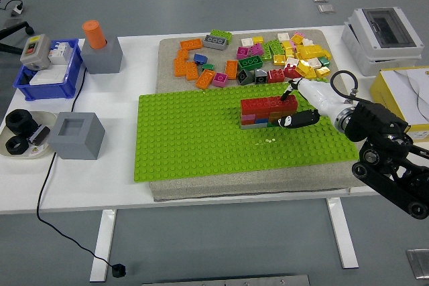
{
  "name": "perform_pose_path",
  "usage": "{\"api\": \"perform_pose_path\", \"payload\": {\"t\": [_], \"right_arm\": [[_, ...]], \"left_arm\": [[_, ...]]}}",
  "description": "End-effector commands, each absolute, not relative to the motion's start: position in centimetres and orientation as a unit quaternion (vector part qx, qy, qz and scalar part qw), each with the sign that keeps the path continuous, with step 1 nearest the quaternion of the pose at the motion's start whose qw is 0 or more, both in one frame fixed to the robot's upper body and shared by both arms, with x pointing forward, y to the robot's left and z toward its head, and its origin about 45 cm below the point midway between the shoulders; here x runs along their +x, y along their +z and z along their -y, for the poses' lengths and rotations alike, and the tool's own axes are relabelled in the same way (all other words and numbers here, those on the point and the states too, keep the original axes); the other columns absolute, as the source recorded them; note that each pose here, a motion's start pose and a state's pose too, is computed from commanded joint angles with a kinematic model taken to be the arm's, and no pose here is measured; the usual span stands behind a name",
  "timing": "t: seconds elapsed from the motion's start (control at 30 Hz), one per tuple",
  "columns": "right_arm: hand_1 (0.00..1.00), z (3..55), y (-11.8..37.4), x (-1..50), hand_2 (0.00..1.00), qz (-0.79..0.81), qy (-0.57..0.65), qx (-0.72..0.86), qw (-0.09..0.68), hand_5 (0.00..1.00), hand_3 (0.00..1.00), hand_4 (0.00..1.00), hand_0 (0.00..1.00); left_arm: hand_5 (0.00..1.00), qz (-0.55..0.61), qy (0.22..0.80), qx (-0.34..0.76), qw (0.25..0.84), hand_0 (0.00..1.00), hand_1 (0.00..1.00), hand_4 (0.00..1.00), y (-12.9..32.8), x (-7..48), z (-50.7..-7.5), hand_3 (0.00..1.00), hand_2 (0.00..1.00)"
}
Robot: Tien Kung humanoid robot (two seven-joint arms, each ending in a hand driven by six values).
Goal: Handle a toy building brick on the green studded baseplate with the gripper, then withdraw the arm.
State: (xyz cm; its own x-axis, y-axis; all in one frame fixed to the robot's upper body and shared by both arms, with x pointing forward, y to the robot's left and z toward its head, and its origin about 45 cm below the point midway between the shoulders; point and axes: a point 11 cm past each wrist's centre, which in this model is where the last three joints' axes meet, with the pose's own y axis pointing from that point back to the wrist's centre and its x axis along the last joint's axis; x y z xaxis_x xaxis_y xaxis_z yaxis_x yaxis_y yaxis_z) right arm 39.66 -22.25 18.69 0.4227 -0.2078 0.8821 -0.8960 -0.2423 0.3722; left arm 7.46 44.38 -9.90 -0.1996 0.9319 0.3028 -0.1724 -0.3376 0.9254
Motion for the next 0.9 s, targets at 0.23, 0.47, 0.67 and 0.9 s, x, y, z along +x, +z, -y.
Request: {"api": "perform_pose_path", "payload": {"t": [0.23, 0.47, 0.67, 0.9], "right_arm": [[0.888, 22.3, 18.5, 39.6, 0.930, 0.396, 0.361, 0.700, 0.473, 0.514, 0.614, 0.951, 0.855], [0.887, 22.4, 19.5, 39.8, 0.928, 0.405, 0.367, 0.698, 0.463, 0.513, 0.607, 0.950, 0.854], [0.885, 22.5, 20.7, 39.9, 0.924, 0.417, 0.368, 0.699, 0.449, 0.510, 0.605, 0.946, 0.853], [0.878, 23.0, 22.1, 40.1, 0.918, 0.446, 0.349, 0.712, 0.415, 0.499, 0.605, 0.944, 0.848]], "left_arm": [[0.218, -0.399, 0.664, 0.477, 0.415, 0.631, 0.587, 0.625, -9.9, 7.4, -44.4, 0.581, 0.562], [0.218, -0.399, 0.664, 0.477, 0.415, 0.631, 0.587, 0.625, -9.9, 7.4, -44.4, 0.580, 0.562], [0.218, -0.400, 0.664, 0.477, 0.414, 0.631, 0.587, 0.625, -9.9, 7.3, -44.3, 0.580, 0.562], [0.218, -0.400, 0.664, 0.477, 0.413, 0.632, 0.587, 0.626, -9.9, 7.2, -44.4, 0.581, 0.562]]}}
